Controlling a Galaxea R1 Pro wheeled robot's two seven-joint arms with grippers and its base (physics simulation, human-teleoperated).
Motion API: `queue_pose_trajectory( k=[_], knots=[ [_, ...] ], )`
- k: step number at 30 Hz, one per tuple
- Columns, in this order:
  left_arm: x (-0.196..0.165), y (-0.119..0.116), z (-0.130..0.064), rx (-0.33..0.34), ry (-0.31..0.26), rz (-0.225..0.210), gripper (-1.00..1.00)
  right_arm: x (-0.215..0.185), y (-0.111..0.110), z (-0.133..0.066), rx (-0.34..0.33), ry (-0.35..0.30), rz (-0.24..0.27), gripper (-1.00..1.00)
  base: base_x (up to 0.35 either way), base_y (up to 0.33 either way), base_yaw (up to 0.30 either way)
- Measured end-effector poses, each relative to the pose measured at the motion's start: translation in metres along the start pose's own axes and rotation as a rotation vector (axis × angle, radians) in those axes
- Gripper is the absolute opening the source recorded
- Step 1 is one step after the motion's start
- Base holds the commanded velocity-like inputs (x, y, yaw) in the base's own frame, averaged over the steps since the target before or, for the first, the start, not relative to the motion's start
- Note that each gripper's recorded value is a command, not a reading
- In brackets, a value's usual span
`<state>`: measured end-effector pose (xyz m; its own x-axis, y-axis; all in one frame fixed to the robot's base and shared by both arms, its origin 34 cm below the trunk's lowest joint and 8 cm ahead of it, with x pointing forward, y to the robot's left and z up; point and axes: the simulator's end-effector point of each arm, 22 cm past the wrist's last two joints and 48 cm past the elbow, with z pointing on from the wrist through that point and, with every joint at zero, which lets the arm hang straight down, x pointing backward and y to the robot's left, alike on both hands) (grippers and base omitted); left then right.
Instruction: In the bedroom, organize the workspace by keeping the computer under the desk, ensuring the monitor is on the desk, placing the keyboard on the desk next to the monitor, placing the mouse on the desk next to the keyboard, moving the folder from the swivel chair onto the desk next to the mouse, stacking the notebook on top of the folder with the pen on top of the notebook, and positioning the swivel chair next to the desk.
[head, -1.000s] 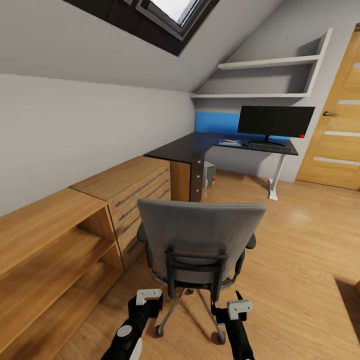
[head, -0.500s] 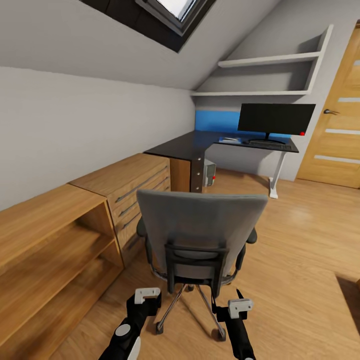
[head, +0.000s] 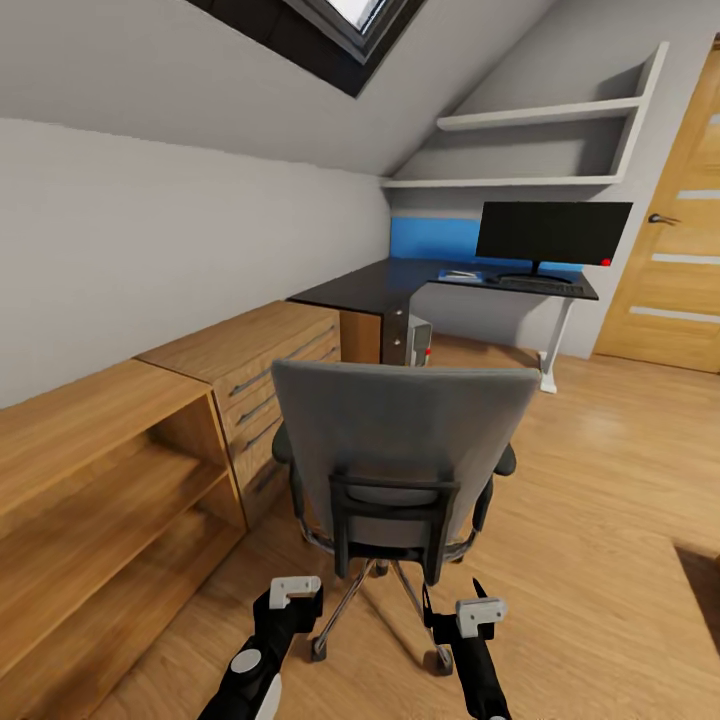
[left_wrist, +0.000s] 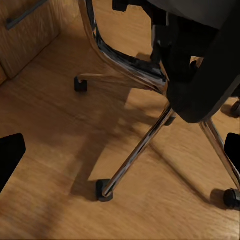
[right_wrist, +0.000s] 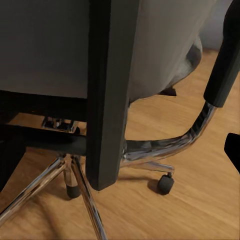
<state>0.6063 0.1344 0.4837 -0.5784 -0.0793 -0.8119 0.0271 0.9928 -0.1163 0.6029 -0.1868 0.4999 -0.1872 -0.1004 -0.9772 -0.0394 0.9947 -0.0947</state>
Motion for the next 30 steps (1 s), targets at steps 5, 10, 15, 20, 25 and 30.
queue_pose_trajectory(
  k=[5, 10, 15, 20, 25, 30],
  knots=[
    [0.015, 0.000, 0.004, 0.004, 0.011, 0.001, 1.00, 0.011, 0.001, 0.000, 0.000, -0.001, 0.000, 1.00, 0.000, 0.000, 0.000],
    [0.026, 0.000, 0.009, 0.007, 0.013, 0.002, 1.00, 0.021, 0.002, 0.000, 0.001, -0.003, 0.000, 1.00, 0.000, 0.000, 0.000],
    [0.026, 0.000, 0.009, 0.007, 0.013, 0.001, 1.00, 0.021, 0.001, 0.000, 0.002, -0.005, 0.002, 1.00, 0.000, 0.000, 0.000],
    [0.027, 0.001, 0.009, 0.006, 0.013, 0.000, 1.00, 0.021, 0.001, 0.000, 0.003, -0.005, 0.002, 1.00, 0.000, 0.000, 0.000],
    [0.036, 0.002, 0.009, 0.005, 0.032, 0.002, 1.00, 0.021, 0.001, -0.001, 0.002, -0.004, 0.003, 1.00, 0.134, 0.000, 0.000],
    [0.039, 0.002, 0.009, 0.004, 0.040, 0.003, 1.00, 0.022, 0.003, -0.001, -0.003, -0.003, 0.003, 1.00, 0.150, 0.000, 0.000]
  ],
)
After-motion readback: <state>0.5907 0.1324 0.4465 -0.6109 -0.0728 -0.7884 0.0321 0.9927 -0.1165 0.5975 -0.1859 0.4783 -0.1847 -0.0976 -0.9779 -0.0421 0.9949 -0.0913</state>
